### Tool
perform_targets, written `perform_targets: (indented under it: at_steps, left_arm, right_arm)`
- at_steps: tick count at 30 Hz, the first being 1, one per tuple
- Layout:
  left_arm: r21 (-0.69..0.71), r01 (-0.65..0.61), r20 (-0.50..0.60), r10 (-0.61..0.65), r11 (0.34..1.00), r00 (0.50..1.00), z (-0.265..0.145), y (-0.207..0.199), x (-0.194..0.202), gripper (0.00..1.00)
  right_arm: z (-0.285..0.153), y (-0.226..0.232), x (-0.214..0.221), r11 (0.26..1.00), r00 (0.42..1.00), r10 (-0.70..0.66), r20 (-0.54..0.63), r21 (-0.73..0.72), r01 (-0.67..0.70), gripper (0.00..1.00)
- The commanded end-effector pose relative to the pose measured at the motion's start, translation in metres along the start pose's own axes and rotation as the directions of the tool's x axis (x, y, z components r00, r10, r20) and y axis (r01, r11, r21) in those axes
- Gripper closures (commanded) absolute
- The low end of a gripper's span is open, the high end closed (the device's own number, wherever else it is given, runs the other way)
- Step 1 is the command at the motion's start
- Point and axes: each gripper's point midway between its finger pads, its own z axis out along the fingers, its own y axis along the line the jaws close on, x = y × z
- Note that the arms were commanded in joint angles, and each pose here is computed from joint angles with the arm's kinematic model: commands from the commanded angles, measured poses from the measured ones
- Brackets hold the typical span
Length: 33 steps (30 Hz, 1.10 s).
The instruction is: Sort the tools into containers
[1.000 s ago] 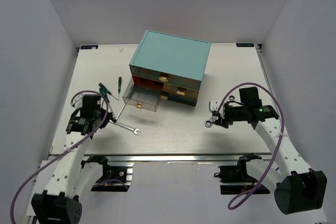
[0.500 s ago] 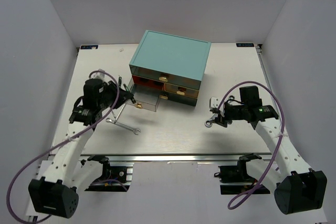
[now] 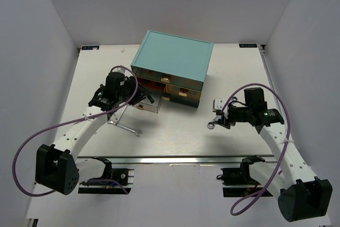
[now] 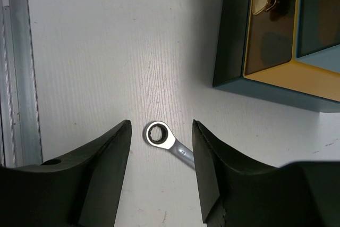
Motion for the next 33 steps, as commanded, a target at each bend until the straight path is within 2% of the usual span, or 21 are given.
perform_targets:
  at_steps: [1,5,8,10,11,13,14,15,16,17,18,19,20,21,23,26,28,29,31,33]
  left_arm:
    - [0.058,-0.003,0.104,-0.003,0.998,0.995,-0.008,-0.030,-0.031,0.49]
    - [0.086,-0.011,0.132,-0.001,0.996,0.991,-0.017,-0.047,-0.042,0.47]
    - [0.054,-0.019,0.187,0.009,0.998,0.982,-0.032,-0.048,-0.053,0.76]
    - [-0.040,-0.003,0.310,0.015,0.999,0.950,-0.048,-0.035,-0.075,1.00]
    - [-0.096,0.016,0.342,0.017,0.995,0.940,-0.062,-0.022,-0.078,1.00]
    - [-0.196,0.061,0.375,0.018,0.979,0.927,-0.071,0.011,-0.082,1.00]
    - [-0.259,0.121,0.385,-0.012,0.958,0.923,-0.080,0.041,-0.089,0.97]
    - [-0.310,0.154,0.365,-0.032,0.938,0.930,-0.078,0.067,-0.082,0.91]
    - [-0.341,0.156,0.350,-0.029,0.927,0.936,-0.079,0.083,-0.081,0.83]
    - [-0.362,0.180,0.350,-0.046,0.915,0.936,-0.082,0.100,-0.084,0.70]
    - [-0.393,0.178,0.319,-0.048,0.902,0.946,-0.075,0.118,-0.076,0.64]
    - [-0.412,0.143,0.297,-0.016,0.900,0.955,-0.073,0.127,-0.075,0.57]
    - [-0.416,0.139,0.287,-0.015,0.898,0.958,-0.066,0.135,-0.079,0.47]
    - [-0.430,0.126,0.281,0.000,0.894,0.960,-0.063,0.144,-0.082,0.43]
    - [-0.417,0.117,0.299,0.015,0.901,0.954,-0.053,0.146,-0.096,0.37]
    - [-0.399,0.121,0.299,0.004,0.909,0.954,-0.026,0.150,-0.117,0.37]
    - [-0.403,0.120,0.243,-0.021,0.907,0.970,0.002,0.161,-0.120,0.39]
    - [-0.378,0.104,0.256,-0.004,0.920,0.967,0.011,0.151,-0.138,0.40]
    - [-0.371,0.059,0.191,0.014,0.927,0.982,0.040,0.159,-0.144,0.42]
    - [-0.352,0.013,0.185,0.056,0.936,0.981,0.053,0.149,-0.165,0.43]
  right_arm:
    - [0.000,0.000,-0.007,1.000,0.999,-0.005,0.037,0.007,0.005,0.45]
    - [0.001,0.002,-0.007,1.000,0.999,0.004,0.040,0.002,-0.004,0.45]
    - [0.000,0.001,-0.008,1.000,0.999,0.003,0.042,0.005,-0.003,0.44]
    - [-0.001,0.001,-0.010,1.000,0.999,0.002,0.046,0.008,-0.003,0.45]
    - [-0.002,-0.001,-0.012,1.000,0.999,0.004,0.049,0.015,-0.004,0.45]
    - [-0.004,-0.003,-0.017,0.998,0.997,0.051,0.062,0.026,-0.053,0.54]
    - [-0.004,-0.005,-0.022,0.997,0.995,0.065,0.081,0.030,-0.067,0.60]
    - [-0.005,-0.006,-0.029,0.993,0.989,0.112,0.098,0.026,-0.115,0.78]
    - [-0.006,-0.007,-0.033,0.990,0.984,0.137,0.112,0.025,-0.141,0.90]
    - [-0.006,-0.009,-0.039,0.987,0.979,0.152,0.137,0.023,-0.156,0.98]
    - [-0.006,-0.012,-0.042,0.984,0.974,0.172,0.145,0.029,-0.178,1.00]
    - [-0.006,-0.012,-0.045,0.966,0.956,0.248,0.155,0.029,-0.255,1.00]
    - [-0.007,-0.022,-0.047,0.961,0.953,0.254,0.167,0.064,-0.267,0.78]
    - [-0.007,-0.025,-0.049,0.944,0.936,0.305,0.176,0.073,-0.322,0.67]
    - [-0.008,-0.031,-0.048,0.932,0.929,0.328,0.172,0.101,-0.348,0.48]
    - [-0.009,-0.037,-0.046,0.917,0.919,0.355,0.170,0.126,-0.378,0.46]
    - [-0.009,-0.041,-0.044,0.903,0.911,0.378,0.166,0.148,-0.402,0.47]
    - [-0.008,-0.043,-0.041,0.892,0.902,0.400,0.160,0.160,-0.424,0.47]
    - [-0.008,-0.046,-0.039,0.883,0.898,0.411,0.157,0.176,-0.434,0.47]
    - [-0.008,-0.047,-0.037,0.879,0.897,0.416,0.152,0.185,-0.439,0.47]
